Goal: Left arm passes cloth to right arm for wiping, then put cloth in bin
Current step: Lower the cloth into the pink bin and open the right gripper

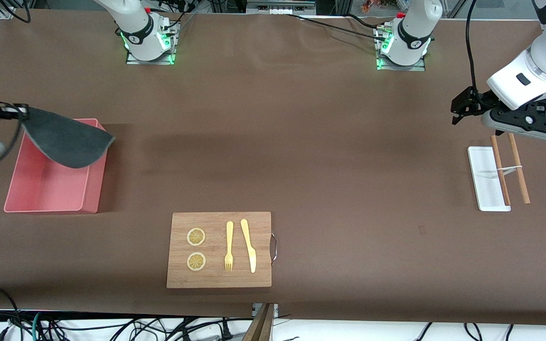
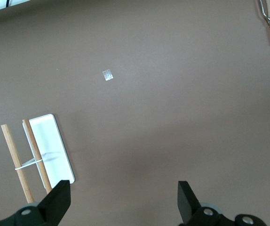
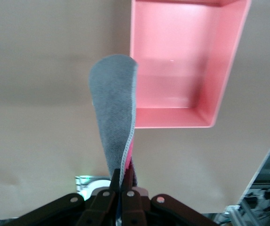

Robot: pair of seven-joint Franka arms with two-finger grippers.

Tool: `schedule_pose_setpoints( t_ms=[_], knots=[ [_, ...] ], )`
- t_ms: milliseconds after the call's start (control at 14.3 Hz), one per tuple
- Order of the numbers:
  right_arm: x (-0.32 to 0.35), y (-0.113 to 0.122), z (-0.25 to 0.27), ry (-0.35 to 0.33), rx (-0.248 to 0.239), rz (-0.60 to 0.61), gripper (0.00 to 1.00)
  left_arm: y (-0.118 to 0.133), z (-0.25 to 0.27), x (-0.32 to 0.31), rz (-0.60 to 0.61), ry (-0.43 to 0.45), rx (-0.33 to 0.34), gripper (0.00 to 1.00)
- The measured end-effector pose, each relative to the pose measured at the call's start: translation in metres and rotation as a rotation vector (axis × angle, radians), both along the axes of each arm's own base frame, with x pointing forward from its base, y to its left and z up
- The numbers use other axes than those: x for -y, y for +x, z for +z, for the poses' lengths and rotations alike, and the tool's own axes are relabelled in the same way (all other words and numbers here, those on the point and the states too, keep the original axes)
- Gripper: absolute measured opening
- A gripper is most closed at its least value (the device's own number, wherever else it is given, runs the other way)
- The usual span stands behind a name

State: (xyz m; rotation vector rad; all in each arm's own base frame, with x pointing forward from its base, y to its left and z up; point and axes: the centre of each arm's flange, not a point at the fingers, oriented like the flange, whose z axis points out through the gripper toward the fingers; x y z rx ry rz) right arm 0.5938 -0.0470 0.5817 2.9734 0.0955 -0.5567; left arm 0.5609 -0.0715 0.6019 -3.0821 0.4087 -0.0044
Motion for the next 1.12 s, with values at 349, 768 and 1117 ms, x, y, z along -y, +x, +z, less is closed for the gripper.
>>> schedule_pose_setpoints(
  t_ms=[349, 768, 1117],
  knots=[
    [0.083, -0.010, -0.004, -0.038, -0.032, 0.041, 0.02, -0.001, -0.001, -0.002, 0.021, 0.001, -0.010, 1.00],
    [0.109, 0.000, -0.080, -0.038, -0.046, 0.047, 0.02, -0.003, -0.003, -0.005, 0.033, 0.004, -0.030, 1.00],
    [0.108, 0.001, -0.135, -0.019, -0.049, 0.060, 0.02, -0.003, -0.003, -0.007, 0.036, 0.005, -0.035, 1.00]
  ],
)
